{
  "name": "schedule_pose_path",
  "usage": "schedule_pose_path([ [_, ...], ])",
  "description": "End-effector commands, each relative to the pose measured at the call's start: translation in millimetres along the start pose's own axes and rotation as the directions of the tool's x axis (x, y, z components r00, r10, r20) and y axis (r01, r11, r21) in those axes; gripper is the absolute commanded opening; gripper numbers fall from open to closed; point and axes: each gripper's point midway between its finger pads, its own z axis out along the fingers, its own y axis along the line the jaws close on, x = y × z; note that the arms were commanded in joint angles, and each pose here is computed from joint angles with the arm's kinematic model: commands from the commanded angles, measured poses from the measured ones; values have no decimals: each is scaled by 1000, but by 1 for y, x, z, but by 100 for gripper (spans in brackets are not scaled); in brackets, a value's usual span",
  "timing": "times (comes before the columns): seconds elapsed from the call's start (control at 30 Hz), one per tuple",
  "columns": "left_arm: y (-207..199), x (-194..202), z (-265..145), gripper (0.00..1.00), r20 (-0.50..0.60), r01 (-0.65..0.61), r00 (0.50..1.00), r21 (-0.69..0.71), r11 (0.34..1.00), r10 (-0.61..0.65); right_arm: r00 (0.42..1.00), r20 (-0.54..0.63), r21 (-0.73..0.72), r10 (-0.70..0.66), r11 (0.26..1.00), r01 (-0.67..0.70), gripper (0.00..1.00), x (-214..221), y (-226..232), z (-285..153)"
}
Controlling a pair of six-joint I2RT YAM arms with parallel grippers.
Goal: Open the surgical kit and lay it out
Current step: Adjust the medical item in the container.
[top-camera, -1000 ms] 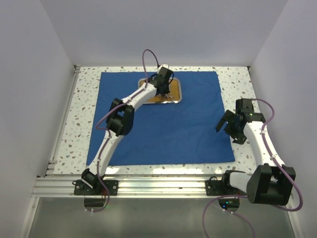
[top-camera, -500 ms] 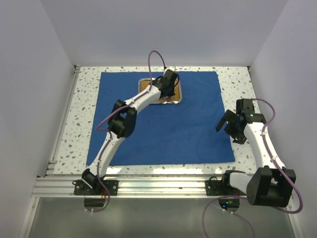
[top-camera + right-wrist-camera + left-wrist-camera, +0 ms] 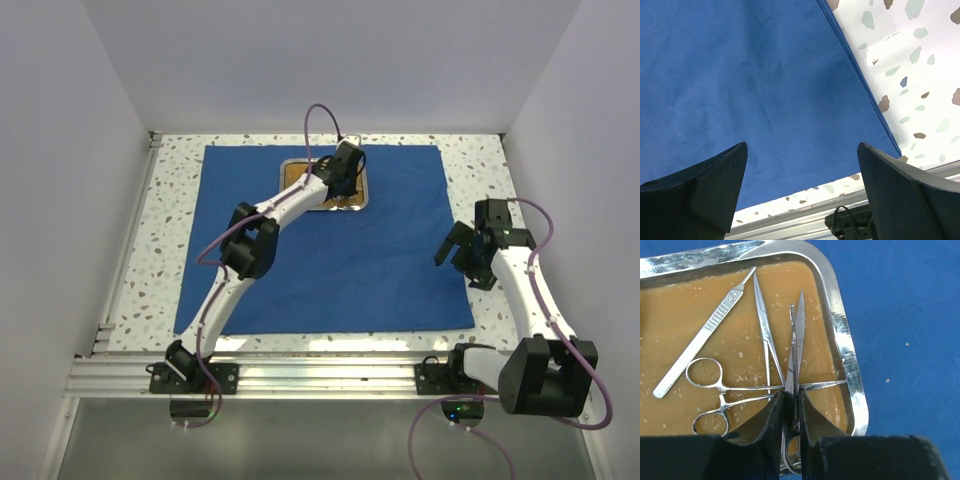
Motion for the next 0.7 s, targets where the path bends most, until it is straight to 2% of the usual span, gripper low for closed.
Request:
schedule_pose_path([
  [0.0, -19, 31, 14, 4, -56, -51, 997, 70, 996, 55, 1000, 3, -17, -26, 1000, 26, 95, -2, 4, 0],
  [0.07, -20, 24, 13, 9, -32, -67, 997, 78, 995, 69, 1000, 1, -16, -29, 999, 29, 95, -2, 4, 1],
  [0.17, -24, 18, 13, 23, -10, -90, 996, 96, 991, 91, 999, 1, -16, -32, 999, 32, 95, -2, 4, 2],
  [0.2, -24, 17, 13, 30, -8, -93, 996, 102, 990, 94, 999, 0, -18, -35, 999, 35, 95, -2, 5, 2],
  [0.23, -26, 16, 12, 48, -2, -102, 995, 108, 989, 103, 999, -2, -19, -36, 999, 36, 95, -2, 5, 3],
  [0.4, -23, 11, 10, 65, 9, -117, 993, 99, 988, 117, 999, -6, -17, -46, 999, 46, 95, -2, 6, 7],
  [0.5, -25, 7, 8, 66, 22, -116, 993, 102, 988, 114, 999, -11, -13, -54, 998, 53, 95, -2, 6, 9],
  [0.67, -31, -10, 4, 58, 65, -105, 993, 111, 988, 98, 998, -19, -10, -65, 998, 64, 95, -2, 7, 12],
])
